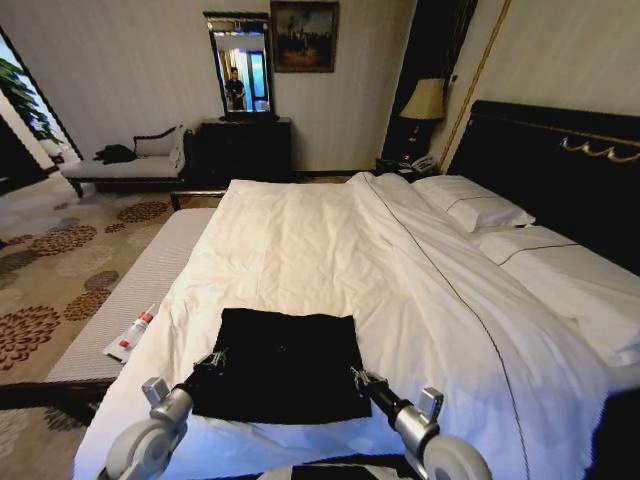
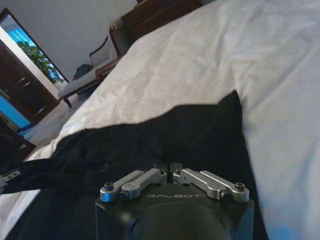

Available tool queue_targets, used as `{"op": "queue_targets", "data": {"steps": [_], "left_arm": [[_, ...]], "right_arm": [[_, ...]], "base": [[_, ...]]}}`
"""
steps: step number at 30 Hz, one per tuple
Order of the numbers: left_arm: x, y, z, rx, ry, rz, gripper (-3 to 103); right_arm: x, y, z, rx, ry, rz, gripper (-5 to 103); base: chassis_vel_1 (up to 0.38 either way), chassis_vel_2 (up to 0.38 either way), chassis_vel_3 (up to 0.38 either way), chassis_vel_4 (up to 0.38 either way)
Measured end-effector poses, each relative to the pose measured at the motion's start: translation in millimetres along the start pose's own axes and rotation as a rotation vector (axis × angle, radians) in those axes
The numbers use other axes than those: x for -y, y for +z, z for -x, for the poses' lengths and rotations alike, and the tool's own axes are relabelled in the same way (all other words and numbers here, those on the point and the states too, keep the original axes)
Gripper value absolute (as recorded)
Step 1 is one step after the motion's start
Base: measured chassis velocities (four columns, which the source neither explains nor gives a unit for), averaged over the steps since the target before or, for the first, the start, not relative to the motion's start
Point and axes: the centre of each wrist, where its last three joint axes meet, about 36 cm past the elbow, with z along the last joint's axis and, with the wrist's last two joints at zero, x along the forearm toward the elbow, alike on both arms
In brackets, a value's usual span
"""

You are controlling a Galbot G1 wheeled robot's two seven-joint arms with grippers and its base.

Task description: Fold the clothes on the bed.

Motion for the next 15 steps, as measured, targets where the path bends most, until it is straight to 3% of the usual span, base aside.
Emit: {"op": "queue_targets", "data": {"steps": [6,15], "left_arm": [[-1.8,16,-15,-0.029,-0.017,0.010,1],[-7.3,25,-14,-0.027,-0.038,0.006,1]], "right_arm": [[2,22,13,-0.020,0.017,0.019,1],[4,34,9,-0.046,0.032,0.032,1]], "base": [[0.000,0.000,0.000,0.000],[0.000,0.000,0.000,0.000]]}}
